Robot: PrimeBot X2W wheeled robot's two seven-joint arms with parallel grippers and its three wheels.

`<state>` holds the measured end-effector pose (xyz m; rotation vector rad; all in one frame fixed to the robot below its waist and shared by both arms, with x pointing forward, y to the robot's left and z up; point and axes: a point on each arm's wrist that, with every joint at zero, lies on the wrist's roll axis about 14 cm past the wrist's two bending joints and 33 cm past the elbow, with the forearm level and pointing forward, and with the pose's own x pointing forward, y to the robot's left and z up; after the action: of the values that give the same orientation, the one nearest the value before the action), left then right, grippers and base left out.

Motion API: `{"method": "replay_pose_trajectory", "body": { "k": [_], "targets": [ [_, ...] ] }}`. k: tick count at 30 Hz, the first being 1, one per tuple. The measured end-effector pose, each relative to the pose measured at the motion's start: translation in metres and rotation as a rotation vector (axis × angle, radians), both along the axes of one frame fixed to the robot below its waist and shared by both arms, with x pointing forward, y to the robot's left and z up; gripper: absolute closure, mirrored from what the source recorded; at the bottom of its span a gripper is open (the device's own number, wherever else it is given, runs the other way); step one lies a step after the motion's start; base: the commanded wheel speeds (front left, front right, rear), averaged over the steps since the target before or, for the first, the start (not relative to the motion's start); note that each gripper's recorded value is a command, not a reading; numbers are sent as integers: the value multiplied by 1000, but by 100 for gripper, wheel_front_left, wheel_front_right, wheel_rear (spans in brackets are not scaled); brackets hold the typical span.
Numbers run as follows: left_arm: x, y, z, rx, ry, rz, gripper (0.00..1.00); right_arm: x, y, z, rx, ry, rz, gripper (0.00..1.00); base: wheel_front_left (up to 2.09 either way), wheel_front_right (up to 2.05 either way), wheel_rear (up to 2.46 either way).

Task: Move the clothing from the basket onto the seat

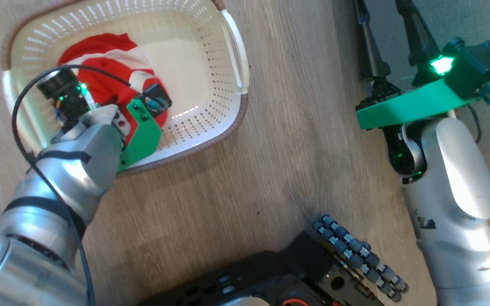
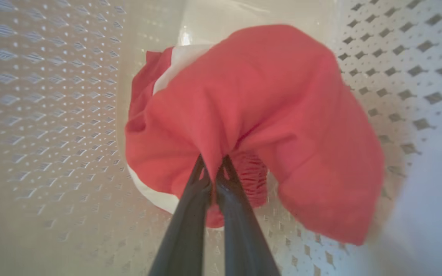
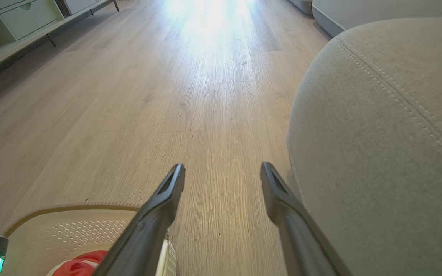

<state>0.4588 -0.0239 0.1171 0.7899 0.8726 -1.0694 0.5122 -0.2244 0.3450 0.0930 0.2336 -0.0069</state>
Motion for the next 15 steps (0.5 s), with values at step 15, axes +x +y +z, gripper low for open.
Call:
{"method": "replay_pose_trajectory", "body": {
  "k": [15],
  "targets": [
    [14,-1,103,-287,-99,254,100,-5,8,54,-32,-96,10,0,0,0,0]
  ]
}}
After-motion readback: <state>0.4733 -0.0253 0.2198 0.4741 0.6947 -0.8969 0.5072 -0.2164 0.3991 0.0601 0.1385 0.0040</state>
